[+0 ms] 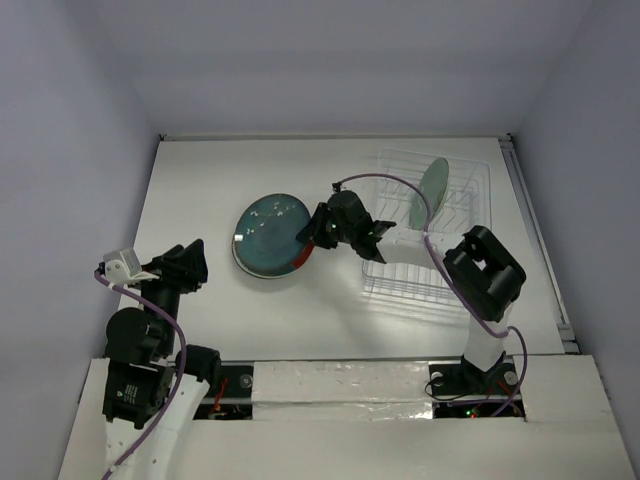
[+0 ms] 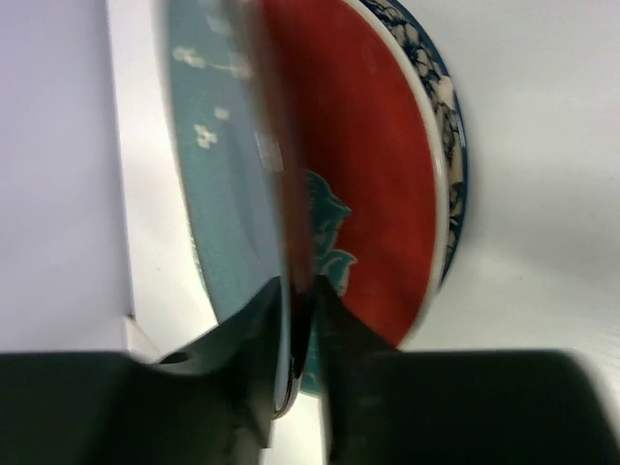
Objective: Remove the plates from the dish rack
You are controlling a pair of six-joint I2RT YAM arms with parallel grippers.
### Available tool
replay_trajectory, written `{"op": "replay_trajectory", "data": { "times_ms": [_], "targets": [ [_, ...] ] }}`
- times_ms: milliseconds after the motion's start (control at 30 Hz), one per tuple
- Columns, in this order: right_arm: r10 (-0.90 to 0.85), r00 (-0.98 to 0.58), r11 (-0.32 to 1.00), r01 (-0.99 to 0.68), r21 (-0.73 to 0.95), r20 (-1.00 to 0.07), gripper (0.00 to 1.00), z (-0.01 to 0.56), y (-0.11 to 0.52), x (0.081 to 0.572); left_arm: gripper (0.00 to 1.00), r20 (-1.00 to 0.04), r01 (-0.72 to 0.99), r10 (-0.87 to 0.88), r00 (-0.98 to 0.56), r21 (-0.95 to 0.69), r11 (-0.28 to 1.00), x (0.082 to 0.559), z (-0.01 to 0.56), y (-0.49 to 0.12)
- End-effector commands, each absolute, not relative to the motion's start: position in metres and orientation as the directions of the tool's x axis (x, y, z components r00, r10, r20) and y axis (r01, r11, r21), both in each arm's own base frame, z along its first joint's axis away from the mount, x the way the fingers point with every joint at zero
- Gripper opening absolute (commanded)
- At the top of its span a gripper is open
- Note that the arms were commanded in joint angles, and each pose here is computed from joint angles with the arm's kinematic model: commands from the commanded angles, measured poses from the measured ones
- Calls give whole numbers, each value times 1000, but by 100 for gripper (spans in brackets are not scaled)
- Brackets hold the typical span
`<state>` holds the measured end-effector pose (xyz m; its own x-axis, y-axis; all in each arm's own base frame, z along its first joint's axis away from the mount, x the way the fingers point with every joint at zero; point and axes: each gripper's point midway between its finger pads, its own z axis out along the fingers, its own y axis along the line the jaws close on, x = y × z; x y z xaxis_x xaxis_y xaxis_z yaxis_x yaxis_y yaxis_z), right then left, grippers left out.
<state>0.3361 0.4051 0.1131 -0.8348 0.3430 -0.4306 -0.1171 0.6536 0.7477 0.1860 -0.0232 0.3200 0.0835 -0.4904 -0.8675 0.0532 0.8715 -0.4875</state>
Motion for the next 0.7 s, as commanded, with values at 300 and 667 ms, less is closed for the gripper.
{"op": "replay_trajectory", "data": {
  "times_ms": [300,667],
  "targets": [
    [230,-784,672,-301,677,-577,73,145,409,324,47,-860,78,-498,114,-492,867,186,331,-25],
    [39,-706,869,-325,372,-708,90,153,350,308,48,-860,79,-497,115,-491,868,186,331,-24]
  ]
}}
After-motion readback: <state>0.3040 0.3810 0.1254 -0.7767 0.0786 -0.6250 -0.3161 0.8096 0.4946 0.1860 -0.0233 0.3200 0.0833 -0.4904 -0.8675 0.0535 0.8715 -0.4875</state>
